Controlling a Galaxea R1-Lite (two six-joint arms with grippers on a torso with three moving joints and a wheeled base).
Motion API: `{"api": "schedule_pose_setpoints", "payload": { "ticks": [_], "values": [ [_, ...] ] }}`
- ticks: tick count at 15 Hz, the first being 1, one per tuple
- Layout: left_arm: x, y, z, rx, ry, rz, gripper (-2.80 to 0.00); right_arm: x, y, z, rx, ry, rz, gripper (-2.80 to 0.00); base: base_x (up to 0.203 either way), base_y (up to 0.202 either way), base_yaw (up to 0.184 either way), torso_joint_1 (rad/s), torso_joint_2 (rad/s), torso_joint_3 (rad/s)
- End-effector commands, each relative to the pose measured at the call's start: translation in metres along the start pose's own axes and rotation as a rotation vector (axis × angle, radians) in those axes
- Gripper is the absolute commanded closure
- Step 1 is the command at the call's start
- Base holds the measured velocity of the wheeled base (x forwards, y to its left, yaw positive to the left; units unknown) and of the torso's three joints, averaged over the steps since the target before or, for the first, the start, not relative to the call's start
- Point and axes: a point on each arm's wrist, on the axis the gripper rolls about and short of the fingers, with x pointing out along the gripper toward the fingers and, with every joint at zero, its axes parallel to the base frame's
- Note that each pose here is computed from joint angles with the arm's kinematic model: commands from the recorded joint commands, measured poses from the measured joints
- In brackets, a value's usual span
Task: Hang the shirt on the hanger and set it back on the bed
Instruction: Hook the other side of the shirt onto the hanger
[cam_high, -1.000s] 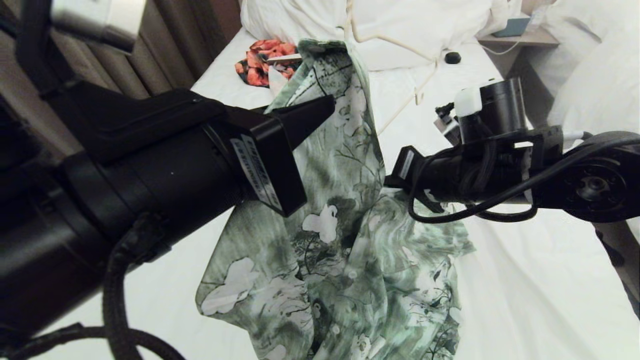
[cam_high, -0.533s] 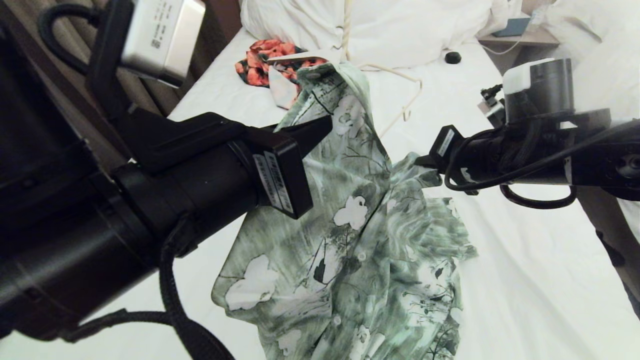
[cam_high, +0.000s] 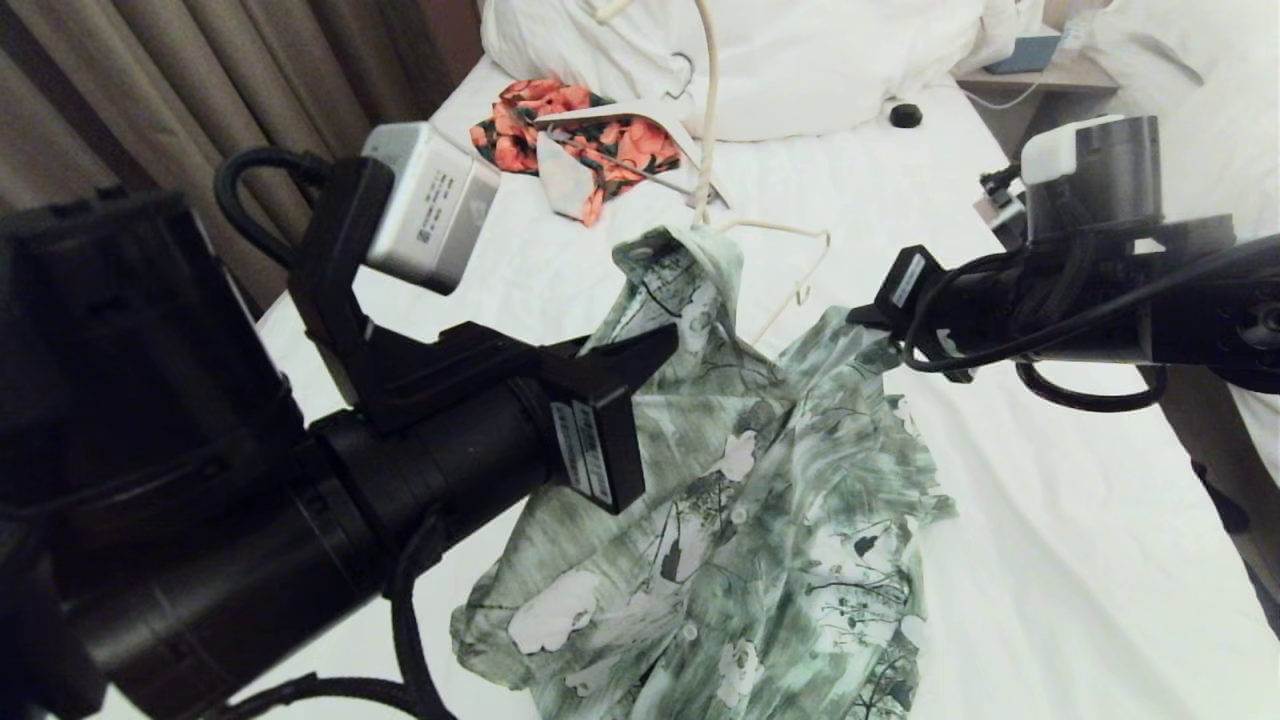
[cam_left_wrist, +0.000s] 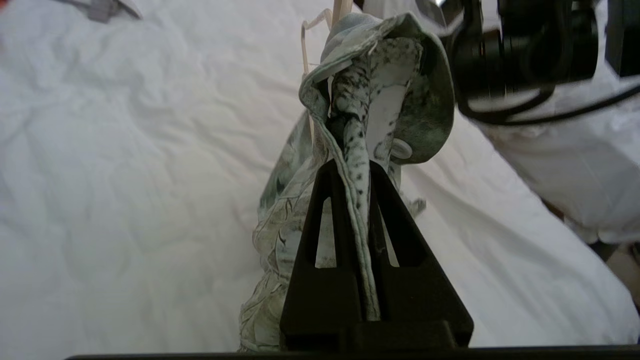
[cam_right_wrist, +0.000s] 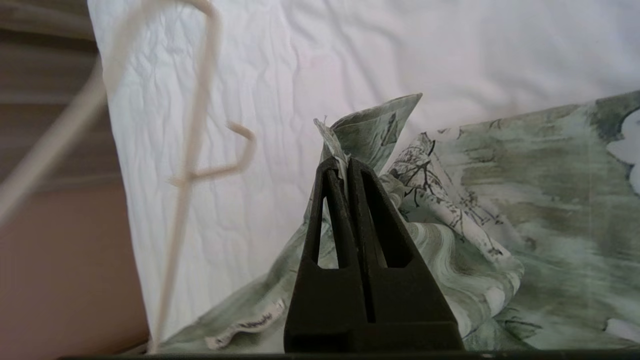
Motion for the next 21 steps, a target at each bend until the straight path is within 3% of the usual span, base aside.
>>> {"api": "schedule_pose_setpoints", "payload": {
  "ticks": [1,4,6,9,13,21],
  "values": [
    [0.000,-0.003,-0.011,0.011,0.040,-0.008,0.00,-0.001,0.000,0.000,-0.006,-0.002,0.002,0.00,0.000,0.000,0.000,0.000,0.00,0.000],
    [-0.007,-0.012,-0.015,0.014,0.059,-0.047,0.00,0.001,-0.001,-0.001,-0.041,-0.001,-0.006,0.00,0.000,0.000,0.000,0.000,0.00,0.000],
    [-0.009,-0.016,-0.017,0.014,0.065,-0.028,0.00,0.000,-0.001,-0.001,-0.057,-0.002,-0.005,0.00,0.000,0.000,0.000,0.000,0.00,0.000],
    [-0.022,-0.021,-0.009,0.008,0.048,-0.052,0.00,-0.002,0.000,0.000,-0.083,-0.005,-0.002,0.00,0.000,0.000,0.000,0.000,0.00,0.000],
    [-0.032,-0.029,-0.014,0.010,0.119,-0.102,0.00,-0.004,0.002,0.000,-0.117,-0.008,0.005,0.00,0.000,0.000,0.000,0.000,0.00,0.000],
    [-0.022,-0.034,-0.023,0.025,0.154,-0.102,0.00,-0.033,0.025,-0.003,-0.231,-0.024,0.084,0.00,0.000,0.000,0.000,0.000,0.00,0.000]
  ]
}}
